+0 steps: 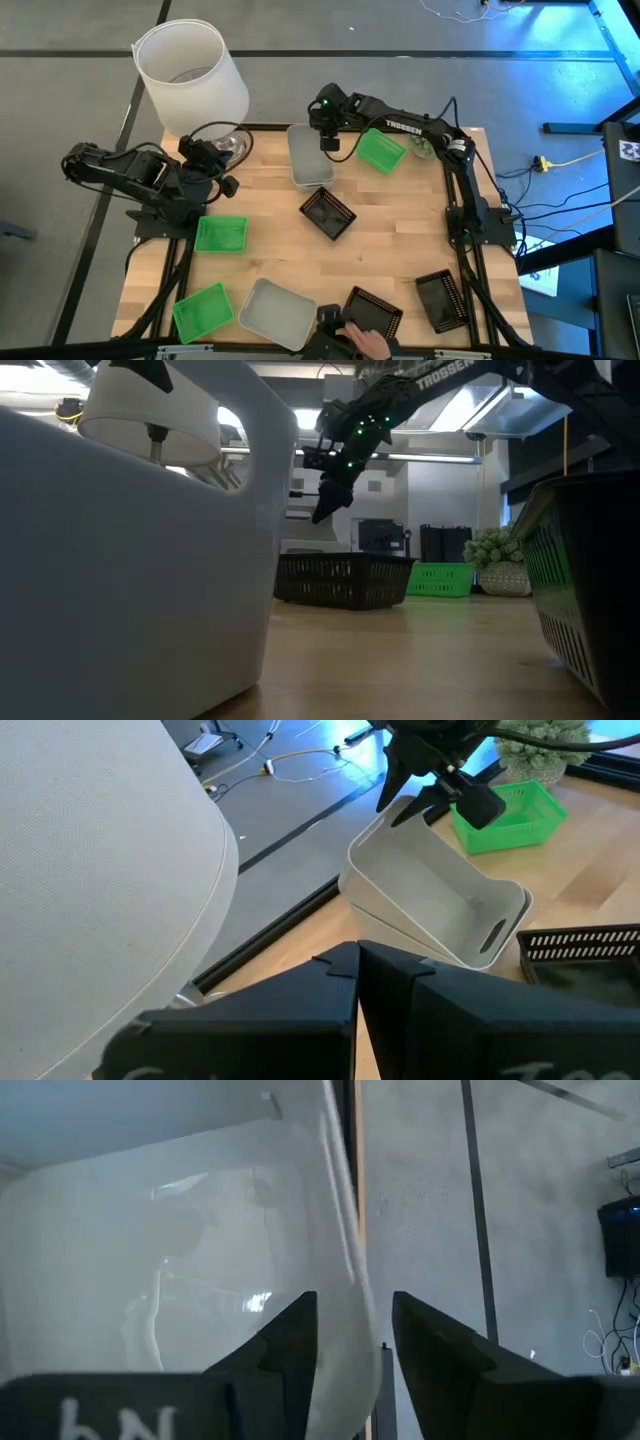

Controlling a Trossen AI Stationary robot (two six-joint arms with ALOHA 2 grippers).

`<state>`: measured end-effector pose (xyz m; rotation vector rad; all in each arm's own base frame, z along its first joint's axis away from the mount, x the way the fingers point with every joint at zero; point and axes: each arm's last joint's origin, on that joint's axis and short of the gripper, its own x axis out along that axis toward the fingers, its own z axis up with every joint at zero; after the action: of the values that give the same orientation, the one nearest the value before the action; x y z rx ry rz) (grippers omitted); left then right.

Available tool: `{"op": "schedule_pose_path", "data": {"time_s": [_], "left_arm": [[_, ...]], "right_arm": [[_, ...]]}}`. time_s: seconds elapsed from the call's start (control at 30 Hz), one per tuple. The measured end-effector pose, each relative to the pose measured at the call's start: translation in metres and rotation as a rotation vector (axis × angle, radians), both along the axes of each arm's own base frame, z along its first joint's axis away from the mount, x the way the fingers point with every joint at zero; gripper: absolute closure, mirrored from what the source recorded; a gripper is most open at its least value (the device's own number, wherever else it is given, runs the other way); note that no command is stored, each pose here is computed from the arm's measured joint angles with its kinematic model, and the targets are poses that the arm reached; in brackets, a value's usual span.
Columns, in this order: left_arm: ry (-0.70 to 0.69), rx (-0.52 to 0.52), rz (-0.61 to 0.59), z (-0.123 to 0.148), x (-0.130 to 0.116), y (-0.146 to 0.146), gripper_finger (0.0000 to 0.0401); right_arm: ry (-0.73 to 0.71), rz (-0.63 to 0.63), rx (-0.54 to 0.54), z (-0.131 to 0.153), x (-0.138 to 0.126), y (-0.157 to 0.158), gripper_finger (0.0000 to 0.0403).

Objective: Stack baskets by color
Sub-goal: Stack the middle gray bin on the top gray bin

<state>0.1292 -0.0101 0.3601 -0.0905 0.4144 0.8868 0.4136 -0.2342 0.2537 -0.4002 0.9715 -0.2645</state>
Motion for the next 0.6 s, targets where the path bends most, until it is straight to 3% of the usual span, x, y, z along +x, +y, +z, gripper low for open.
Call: {"op": "schedule_pose_path", "data": {"time_s": [0.2,0.33,0.6], "left_arm": [[0.0,0.0,0.0,0.0,0.0,0.0,0.0401],[0.0,0.0,0.0,0.0,0.0,0.0,0.0401],[0.0,0.0,0.0,0.0,0.0,0.0,0.0401]], "right_arm": [[-0.004,-0.014,0.012,0.003,0.0,0.0,0.0386],[-0.034,-0.029,0.043,0.009,0.0,-0.001,0.0393],[-0.111,-0.021,0.066,0.053,-0.005,-0.007,0.04]]}}
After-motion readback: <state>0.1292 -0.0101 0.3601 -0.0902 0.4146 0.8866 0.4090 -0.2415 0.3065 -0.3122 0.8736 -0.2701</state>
